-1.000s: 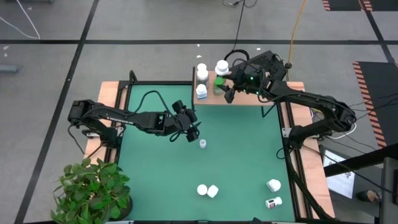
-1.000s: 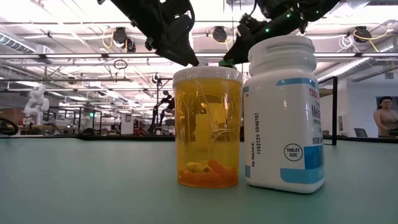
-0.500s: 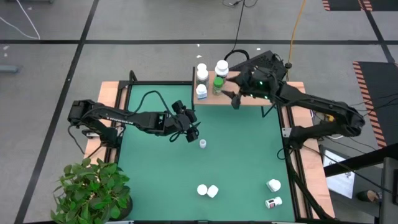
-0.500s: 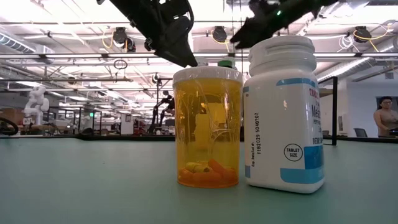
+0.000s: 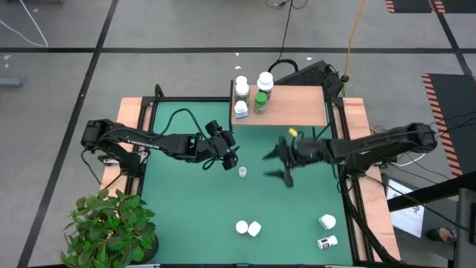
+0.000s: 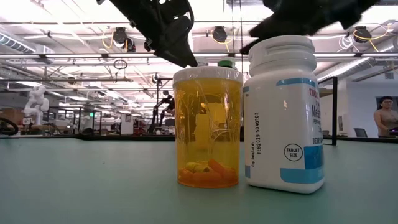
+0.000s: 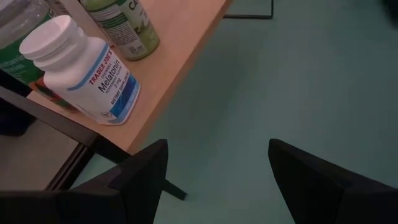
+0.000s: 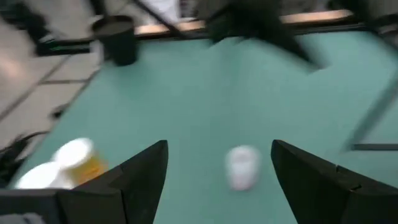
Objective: Pick and place medicine bottles onto shelf by color
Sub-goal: Put the left blue and white pill bottle on the shelf
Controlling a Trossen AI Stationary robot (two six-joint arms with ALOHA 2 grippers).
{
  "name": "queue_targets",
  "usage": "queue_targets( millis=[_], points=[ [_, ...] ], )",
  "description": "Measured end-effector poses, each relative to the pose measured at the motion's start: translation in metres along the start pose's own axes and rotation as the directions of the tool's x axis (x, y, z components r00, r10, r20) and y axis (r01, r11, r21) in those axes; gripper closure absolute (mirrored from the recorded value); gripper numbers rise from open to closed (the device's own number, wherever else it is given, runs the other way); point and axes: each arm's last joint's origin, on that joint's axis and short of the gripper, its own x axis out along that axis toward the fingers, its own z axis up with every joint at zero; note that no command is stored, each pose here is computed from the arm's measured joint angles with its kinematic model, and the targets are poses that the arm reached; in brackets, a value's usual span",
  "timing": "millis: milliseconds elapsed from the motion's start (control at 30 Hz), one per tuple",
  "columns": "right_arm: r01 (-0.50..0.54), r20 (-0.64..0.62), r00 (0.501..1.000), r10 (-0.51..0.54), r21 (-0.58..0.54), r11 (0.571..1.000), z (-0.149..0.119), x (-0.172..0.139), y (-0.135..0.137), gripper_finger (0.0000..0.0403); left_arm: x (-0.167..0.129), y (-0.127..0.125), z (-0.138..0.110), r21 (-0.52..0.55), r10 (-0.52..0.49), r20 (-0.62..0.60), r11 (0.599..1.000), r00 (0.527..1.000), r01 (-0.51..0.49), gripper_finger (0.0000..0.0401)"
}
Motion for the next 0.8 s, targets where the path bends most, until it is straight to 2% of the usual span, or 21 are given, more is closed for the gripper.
queue_targets(
  millis=[233,433,633,800],
  points=[
    [-0.186,-0.026,0.982,0.186,-0.007,0.983,-0.038,0.029,0.045,0.0121,0.0,-0.001,0.004,-0.025,-0.023,0.035,0.999,0.999,0.024,0.0121],
    [-0.405,-0.038,0.914,0.404,-0.027,0.914,-0.055,0.057,0.068,0.0121,-0.001,-0.004,0.009,-0.026,-0.104,0.08,0.994,0.991,0.106,0.0121],
    [-0.465,-0.112,0.883,0.457,-0.06,0.884,-0.067,0.082,0.083,0.0121,-0.002,-0.006,0.009,-0.026,-0.111,0.085,0.993,0.99,0.113,0.0121],
    [-0.55,-0.135,0.832,0.538,-0.085,0.831,-0.065,0.103,0.1,0.0121,-0.002,-0.006,0.01,-0.029,-0.111,0.09,0.993,0.99,0.114,0.0121]
  ],
)
